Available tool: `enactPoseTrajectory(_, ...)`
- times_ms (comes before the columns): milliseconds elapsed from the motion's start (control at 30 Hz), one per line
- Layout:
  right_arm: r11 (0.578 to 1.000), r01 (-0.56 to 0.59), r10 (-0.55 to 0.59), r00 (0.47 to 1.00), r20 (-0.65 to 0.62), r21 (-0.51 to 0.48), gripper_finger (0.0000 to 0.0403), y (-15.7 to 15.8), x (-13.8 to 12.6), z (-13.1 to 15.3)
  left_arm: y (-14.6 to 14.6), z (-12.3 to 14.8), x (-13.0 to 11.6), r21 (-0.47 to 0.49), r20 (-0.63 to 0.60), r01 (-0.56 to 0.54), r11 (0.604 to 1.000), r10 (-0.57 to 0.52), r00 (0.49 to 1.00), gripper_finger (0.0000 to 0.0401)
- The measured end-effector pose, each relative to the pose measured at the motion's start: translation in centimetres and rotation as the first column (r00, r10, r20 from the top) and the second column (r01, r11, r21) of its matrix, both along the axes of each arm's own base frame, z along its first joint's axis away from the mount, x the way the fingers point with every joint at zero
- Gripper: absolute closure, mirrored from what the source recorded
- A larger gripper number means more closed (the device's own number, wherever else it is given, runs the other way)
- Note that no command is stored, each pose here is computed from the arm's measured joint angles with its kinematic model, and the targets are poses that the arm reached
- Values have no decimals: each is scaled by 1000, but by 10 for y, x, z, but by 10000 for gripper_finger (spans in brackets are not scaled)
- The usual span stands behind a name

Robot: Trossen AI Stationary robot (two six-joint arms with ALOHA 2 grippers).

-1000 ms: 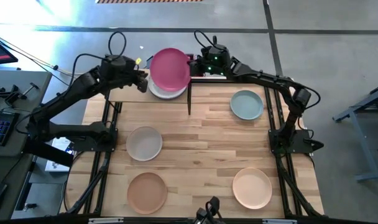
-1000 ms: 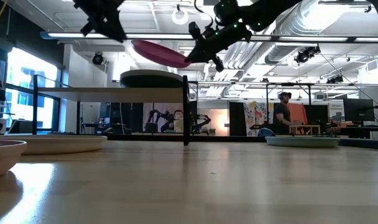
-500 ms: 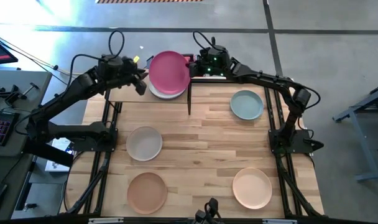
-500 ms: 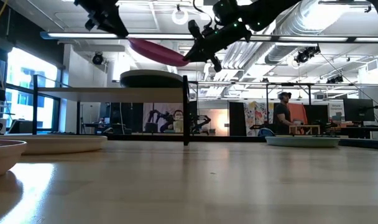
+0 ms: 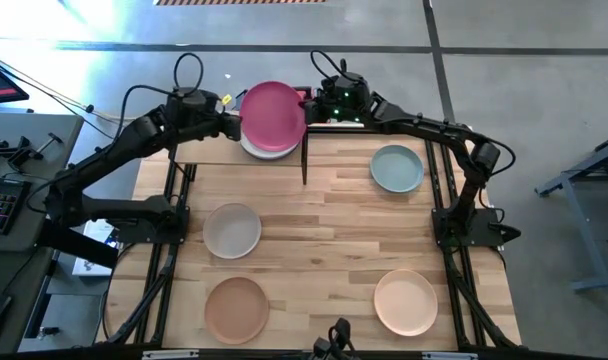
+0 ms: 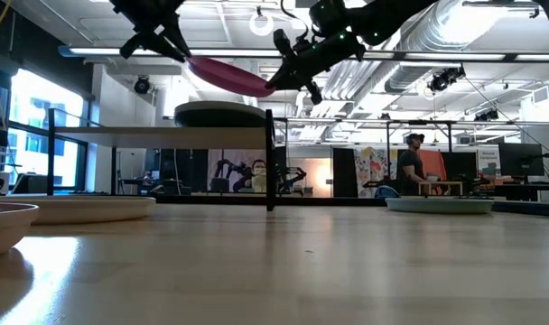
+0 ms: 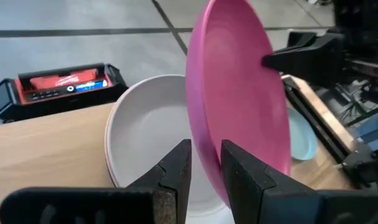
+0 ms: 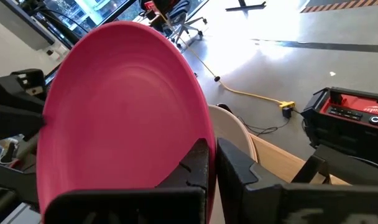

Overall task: Place and stack plates onto a shelf
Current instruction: Stack the dark pink plate on the white plate on the shelf

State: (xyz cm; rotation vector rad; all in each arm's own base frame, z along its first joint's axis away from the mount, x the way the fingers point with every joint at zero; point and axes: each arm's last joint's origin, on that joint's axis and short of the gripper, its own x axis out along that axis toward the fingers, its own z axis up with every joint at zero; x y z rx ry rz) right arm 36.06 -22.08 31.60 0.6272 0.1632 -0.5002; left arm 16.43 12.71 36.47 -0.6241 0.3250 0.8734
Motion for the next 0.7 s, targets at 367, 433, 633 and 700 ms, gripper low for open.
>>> enactPoseTrajectory(367, 1000, -11, 11, 1000, -15, -16, 403, 2, 1, -1, 10, -6, 12, 13, -10, -10, 1000, 10, 1000, 332)
enactPoseTrajectory(433, 1000, -12, 11, 1000, -15, -16, 403, 2, 1, -1, 10, -6, 12, 23, -24, -7, 1000, 7, 1000, 346)
enactPoseTrajectory(633, 1000, -21, 20, 1000, -11, -16, 403, 2, 1, 0, 11, -7, 11, 57, -64, -36, 998, 39, 997, 391)
enactPoseTrajectory(700, 1000, -23, 22, 1000, -10, -18, 403, 2, 1, 0, 11, -6, 11, 62, -66, -37, 997, 41, 997, 391)
